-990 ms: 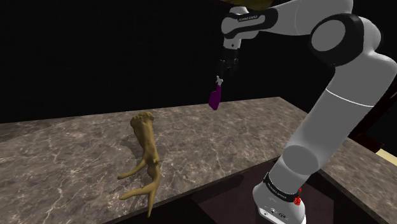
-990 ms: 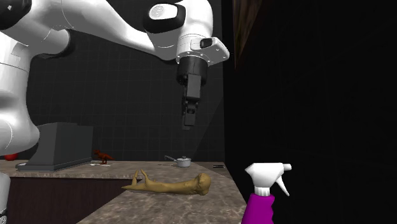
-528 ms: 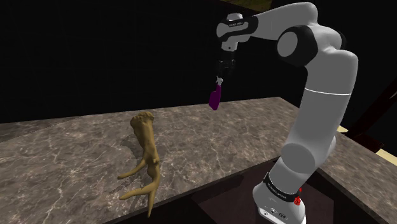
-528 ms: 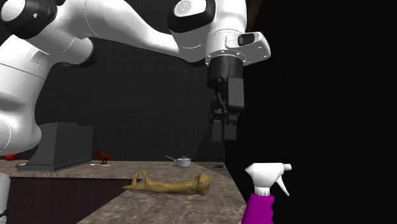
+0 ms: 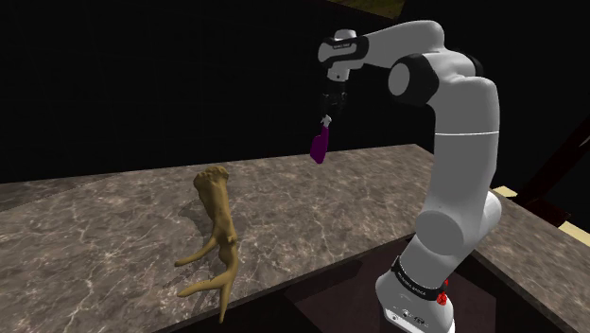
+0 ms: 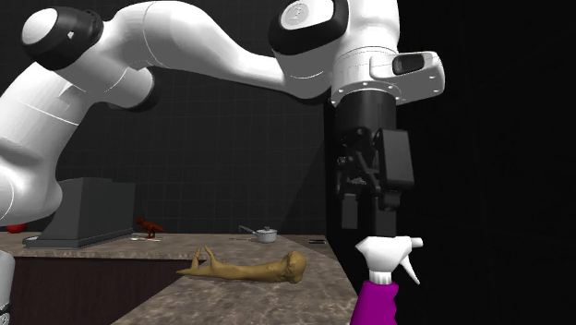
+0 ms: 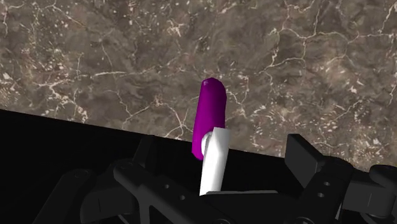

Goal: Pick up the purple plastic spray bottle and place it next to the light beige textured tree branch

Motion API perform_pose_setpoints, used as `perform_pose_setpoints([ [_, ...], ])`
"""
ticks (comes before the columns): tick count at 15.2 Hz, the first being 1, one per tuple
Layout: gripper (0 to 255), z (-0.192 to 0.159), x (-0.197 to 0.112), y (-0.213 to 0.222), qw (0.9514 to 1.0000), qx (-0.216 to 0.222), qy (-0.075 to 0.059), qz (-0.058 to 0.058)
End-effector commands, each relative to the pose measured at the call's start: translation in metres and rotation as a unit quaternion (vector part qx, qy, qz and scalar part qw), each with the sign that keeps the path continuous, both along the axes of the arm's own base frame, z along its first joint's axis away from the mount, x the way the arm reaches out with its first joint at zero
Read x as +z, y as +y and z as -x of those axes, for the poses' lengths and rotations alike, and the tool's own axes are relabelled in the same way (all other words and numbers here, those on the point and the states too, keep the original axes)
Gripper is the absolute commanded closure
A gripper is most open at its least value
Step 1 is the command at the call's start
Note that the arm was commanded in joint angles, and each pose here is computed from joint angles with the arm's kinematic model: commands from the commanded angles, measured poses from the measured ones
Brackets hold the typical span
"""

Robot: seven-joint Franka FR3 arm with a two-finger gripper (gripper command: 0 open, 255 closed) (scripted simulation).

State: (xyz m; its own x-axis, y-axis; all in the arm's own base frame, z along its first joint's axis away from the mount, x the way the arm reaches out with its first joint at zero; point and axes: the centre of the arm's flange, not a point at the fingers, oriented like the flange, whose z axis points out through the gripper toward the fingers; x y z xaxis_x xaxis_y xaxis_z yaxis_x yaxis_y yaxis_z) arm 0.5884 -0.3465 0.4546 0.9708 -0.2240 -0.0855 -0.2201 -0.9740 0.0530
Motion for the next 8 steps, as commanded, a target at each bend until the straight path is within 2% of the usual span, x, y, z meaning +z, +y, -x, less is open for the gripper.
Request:
perform_pose_setpoints([
  [1, 0, 0.000, -0.010, 0.000, 1.0000, 0.000, 0.000, 0.000],
  [3, 0, 0.002, -0.023, 0.000, 1.0000, 0.000, 0.000, 0.000],
  [8, 0, 0.002, -0.023, 0.000, 1.0000, 0.000, 0.000, 0.000],
])
